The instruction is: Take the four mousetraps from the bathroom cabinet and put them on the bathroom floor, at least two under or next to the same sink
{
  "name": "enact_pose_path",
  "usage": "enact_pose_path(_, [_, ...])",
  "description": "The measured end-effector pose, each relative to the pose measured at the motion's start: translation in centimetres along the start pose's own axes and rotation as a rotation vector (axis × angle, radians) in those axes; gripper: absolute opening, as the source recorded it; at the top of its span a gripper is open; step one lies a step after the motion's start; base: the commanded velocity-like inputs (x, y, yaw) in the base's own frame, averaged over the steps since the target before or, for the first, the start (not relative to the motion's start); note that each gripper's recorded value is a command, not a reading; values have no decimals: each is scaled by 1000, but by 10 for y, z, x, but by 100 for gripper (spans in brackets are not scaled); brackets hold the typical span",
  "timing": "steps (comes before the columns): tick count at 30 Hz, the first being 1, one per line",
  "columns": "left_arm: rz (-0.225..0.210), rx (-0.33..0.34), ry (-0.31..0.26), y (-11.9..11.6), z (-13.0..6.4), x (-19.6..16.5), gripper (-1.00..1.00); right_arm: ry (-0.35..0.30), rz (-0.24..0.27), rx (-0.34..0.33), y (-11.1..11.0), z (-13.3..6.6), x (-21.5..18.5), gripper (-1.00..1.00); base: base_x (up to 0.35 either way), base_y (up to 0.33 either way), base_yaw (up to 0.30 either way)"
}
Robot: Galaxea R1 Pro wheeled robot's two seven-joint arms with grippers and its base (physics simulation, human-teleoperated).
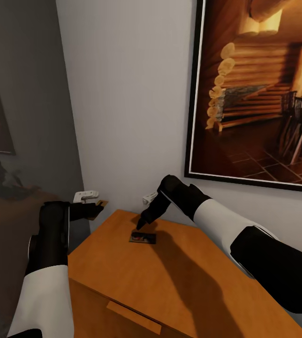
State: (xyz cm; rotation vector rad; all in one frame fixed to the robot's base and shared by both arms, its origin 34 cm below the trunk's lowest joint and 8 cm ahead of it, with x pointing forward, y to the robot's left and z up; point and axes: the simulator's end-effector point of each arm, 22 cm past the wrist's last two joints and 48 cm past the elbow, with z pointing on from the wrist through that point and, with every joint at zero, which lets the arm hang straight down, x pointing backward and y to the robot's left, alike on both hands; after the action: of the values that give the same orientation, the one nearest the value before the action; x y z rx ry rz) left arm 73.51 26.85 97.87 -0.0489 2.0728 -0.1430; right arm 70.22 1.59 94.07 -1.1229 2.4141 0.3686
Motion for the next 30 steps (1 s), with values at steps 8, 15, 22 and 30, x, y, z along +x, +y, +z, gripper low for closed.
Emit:
enact_pose_path(8, [0,0,0,0,0,0,-100,0,0,2,0,0,0,100,0,0,0])
enact_pose_path(15, [0,-1,0,0,0,0,-100,0,-1,7,-1,0,0,100,0,0,0])
enact_pose_path(22, [0,-1,0,0,0,0,-100,0,-1,11,-3,0,0,100,0,0,0])
enact_pose_path(30, [0,-2,0,0,0,0,-100,0,-2,13,-3,0,0,100,0,0,0])
